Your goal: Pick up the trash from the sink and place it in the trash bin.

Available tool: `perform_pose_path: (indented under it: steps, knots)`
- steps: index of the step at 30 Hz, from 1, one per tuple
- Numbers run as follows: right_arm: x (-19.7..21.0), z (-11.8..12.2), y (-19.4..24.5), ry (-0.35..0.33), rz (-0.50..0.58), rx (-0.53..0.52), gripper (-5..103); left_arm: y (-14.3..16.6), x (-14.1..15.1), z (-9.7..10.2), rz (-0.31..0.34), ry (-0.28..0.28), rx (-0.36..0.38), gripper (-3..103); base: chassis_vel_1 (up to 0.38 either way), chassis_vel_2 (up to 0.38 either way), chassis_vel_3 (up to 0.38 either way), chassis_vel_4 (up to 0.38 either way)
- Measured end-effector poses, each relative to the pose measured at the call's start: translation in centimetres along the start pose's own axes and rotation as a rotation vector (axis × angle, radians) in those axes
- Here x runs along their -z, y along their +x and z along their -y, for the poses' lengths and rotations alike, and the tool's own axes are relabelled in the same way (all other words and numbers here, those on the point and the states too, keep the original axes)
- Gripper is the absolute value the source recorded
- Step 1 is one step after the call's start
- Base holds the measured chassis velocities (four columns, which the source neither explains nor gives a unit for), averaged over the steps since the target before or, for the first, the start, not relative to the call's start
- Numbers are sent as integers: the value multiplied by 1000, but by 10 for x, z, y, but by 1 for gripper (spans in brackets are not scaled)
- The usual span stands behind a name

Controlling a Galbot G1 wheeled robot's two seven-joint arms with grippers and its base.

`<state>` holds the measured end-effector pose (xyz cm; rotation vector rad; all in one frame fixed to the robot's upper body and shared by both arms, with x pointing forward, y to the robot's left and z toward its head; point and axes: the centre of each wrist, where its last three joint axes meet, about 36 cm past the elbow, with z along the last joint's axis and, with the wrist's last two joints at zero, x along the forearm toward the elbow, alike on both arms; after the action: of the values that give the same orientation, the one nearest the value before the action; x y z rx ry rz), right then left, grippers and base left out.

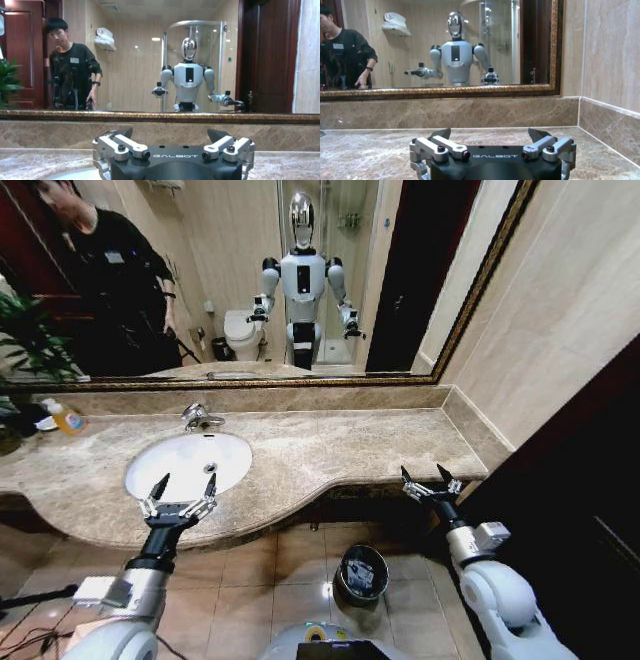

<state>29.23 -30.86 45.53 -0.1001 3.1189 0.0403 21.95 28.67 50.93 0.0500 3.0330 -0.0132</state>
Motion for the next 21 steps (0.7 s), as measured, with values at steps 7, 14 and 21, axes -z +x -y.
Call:
perform_pose_path:
  steps: [7,14,21]
  knots:
    - [0,0,0,0,0,0,100,0,0,0,0,0,0,100,0,0,0,0]
    - [0,0,0,0,0,0,100,0,0,0,0,0,0,100,0,0,0,0]
    - [0,0,0,0,0,0,100,0,0,0,0,0,0,100,0,0,0,0]
